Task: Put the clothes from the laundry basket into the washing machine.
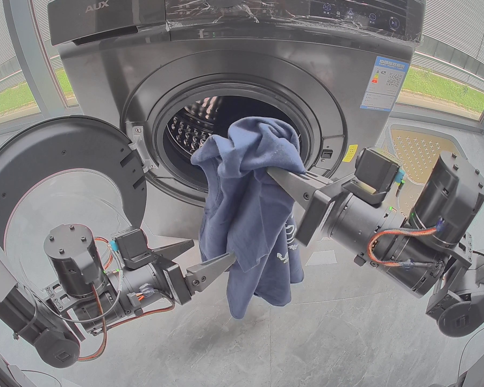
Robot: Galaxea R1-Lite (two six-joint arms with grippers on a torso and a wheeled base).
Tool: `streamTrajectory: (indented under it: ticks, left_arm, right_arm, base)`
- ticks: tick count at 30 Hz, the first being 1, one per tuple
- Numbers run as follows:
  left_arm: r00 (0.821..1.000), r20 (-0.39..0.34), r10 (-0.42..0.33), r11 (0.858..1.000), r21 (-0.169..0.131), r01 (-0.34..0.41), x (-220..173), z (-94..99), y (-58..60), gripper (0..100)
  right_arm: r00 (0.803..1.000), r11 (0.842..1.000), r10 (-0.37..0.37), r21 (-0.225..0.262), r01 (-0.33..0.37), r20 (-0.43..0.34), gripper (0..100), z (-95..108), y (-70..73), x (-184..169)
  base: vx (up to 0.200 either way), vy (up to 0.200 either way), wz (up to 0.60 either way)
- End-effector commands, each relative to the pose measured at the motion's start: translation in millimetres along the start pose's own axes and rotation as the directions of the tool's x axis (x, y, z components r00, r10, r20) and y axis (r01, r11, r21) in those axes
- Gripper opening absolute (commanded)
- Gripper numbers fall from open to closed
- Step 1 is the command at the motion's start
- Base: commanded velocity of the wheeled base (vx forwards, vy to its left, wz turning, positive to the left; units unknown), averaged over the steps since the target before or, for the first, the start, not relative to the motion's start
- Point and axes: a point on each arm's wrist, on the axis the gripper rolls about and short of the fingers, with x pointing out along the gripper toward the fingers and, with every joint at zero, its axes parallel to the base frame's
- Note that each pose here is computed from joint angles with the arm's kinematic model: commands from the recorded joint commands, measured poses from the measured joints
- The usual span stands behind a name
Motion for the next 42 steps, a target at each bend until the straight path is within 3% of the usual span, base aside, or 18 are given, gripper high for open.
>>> streamTrajectory:
  ticks: [1,12,23,31,42]
  left_arm:
    - [0.998,-0.032,0.047,0.999,-0.009,-0.047,5,-8.1,13.8,100]
    - [0.993,-0.029,0.112,0.993,-0.026,-0.112,10,-12.8,50.9,100]
    - [0.991,-0.016,0.131,0.991,-0.008,-0.131,38,-30.6,77.8,100]
    - [0.995,0.013,0.099,0.995,0.001,-0.099,56,-27.7,85.9,100]
    - [0.996,-0.003,0.087,0.996,0.000,-0.087,61,-32.7,87.6,100]
  right_arm:
    - [1.000,1.000,0.006,0.001,-0.006,0.006,0,4,1.0,-8]
    - [1.000,1.000,0.022,0.000,-0.022,-0.001,0,5,1.9,-14]
    - [0.999,0.999,0.046,0.004,-0.046,0.011,0,5,6.2,-13]
    - [0.999,0.999,0.050,-0.001,-0.050,0.007,0,4,6.4,-15]
    - [0.997,0.997,0.075,-0.001,-0.075,0.010,0,3,10.1,-18]
  base:
    - [0.000,0.000,0.00]
    - [0.000,0.000,0.00]
    - [0.000,0.000,0.00]
    - [0.000,0.000,0.00]
    - [0.000,0.000,0.00]
